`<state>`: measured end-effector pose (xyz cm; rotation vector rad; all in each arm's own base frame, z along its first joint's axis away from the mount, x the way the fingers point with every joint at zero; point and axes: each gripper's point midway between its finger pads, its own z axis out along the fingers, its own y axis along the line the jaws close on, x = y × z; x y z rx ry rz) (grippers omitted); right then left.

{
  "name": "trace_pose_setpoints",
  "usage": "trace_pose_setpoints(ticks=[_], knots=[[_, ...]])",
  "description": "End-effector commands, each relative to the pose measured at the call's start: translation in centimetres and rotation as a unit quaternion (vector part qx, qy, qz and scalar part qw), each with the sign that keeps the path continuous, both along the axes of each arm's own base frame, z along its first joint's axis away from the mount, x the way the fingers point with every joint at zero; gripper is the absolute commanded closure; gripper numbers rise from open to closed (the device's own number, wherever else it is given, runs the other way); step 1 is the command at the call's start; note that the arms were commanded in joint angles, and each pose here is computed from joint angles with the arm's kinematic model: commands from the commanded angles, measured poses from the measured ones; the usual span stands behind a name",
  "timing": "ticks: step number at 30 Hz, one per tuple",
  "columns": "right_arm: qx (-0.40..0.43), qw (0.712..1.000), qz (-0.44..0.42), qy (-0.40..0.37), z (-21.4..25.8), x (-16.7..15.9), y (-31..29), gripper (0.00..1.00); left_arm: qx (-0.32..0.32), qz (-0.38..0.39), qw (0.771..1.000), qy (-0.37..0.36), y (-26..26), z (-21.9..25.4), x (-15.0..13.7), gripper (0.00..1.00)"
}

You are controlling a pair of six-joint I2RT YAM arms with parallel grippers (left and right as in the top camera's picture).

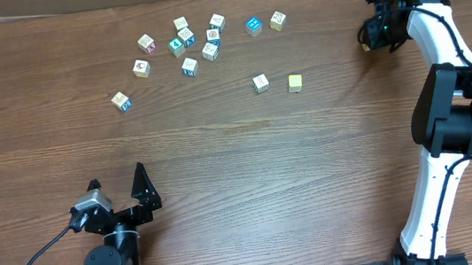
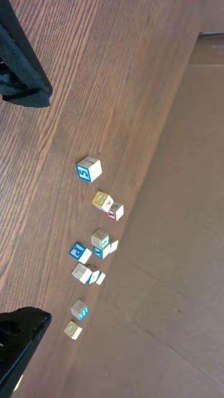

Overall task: Form a tower
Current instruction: 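Close the right gripper on the white X block and lift it, then carry the X block with the right gripper toward table center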

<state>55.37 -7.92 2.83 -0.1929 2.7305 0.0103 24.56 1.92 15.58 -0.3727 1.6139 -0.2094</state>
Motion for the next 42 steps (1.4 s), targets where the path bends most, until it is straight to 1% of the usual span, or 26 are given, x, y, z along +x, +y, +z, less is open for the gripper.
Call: trace_pose_setpoints(ticks=[1, 3, 4, 6, 7, 11, 12, 14, 17, 19, 22, 26, 30, 34, 38, 42], knots=[[0.011, 1.000, -0.005, 0.006, -0.7, -0.1, 0.5, 0.64, -0.003, -0.004, 1.000, -0.003, -0.2, 0.1, 0.0, 0.00], [0.012, 1.000, -0.005, 0.010, -0.7, -0.3, 0.5, 0.51, -0.003, -0.004, 1.000, -0.003, -0.2, 0.1, 0.0, 0.00], [0.012, 1.000, -0.005, 0.011, -0.8, -0.4, 0.5, 0.47, -0.003, -0.004, 1.000, -0.003, -0.2, 0.1, 0.0, 0.00], [0.013, 1.000, -0.005, 0.017, -0.9, -0.6, 0.5, 0.47, -0.003, -0.004, 1.000, -0.003, -0.2, 0.1, 0.0, 0.00], [0.013, 1.000, -0.005, 0.018, -0.9, -0.7, 0.6, 0.49, -0.003, -0.004, 1.000, -0.003, -0.2, 0.1, 0.0, 0.01], [0.014, 1.000, -0.008, 0.016, -0.9, -0.6, 0.6, 0.67, -0.003, -0.004, 1.000, -0.003, -0.2, 0.1, 0.0, 0.00], [0.015, 1.000, -0.008, 0.017, -0.9, -0.6, 0.6, 0.70, -0.003, -0.004, 1.000, -0.003, -0.2, 0.1, 0.0, 0.00], [0.015, 1.000, -0.008, 0.019, -0.9, -0.7, 0.7, 0.70, -0.003, -0.004, 1.000, -0.003, -0.2, 0.1, 0.0, 0.00], [0.024, 0.999, -0.033, 0.009, 0.5, -0.3, 0.7, 0.71, -0.003, -0.004, 1.000, -0.003, -0.2, 0.1, 0.0, 0.01], [0.028, 0.999, -0.045, -0.009, 2.9, 0.1, 0.8, 0.73, -0.003, -0.004, 1.000, -0.004, -0.2, 0.1, 0.0, 0.00], [0.033, 0.997, -0.056, -0.051, 8.0, 0.6, 1.3, 0.76, -0.003, -0.004, 1.000, -0.003, -0.2, 0.1, 0.0, 0.00], [0.030, 0.993, -0.040, -0.102, 14.5, 0.0, 3.0, 0.76, -0.003, -0.004, 1.000, -0.003, -0.2, 0.1, 0.0, 0.00], [0.041, 0.988, -0.033, -0.143, 20.8, -2.0, 5.8, 0.77, -0.003, -0.004, 1.000, -0.003, -0.2, 0.1, 0.0, 0.01], [0.080, 0.982, -0.023, -0.172, 26.2, -4.9, 10.2, 0.77, -0.003, -0.004, 1.000, -0.003, -0.2, 0.1, 0.0, 0.01], [0.115, 0.980, -0.013, -0.161, 28.3, -7.9, 14.7, 0.77, -0.003, -0.004, 1.000, -0.003, -0.2, 0.1, 0.0, 0.00], [0.156, 0.982, -0.029, -0.103, 27.4, -10.8, 19.6, 0.77, -0.003, -0.004, 1.000, -0.003, -0.2, 0.1, 0.0, 0.01]])
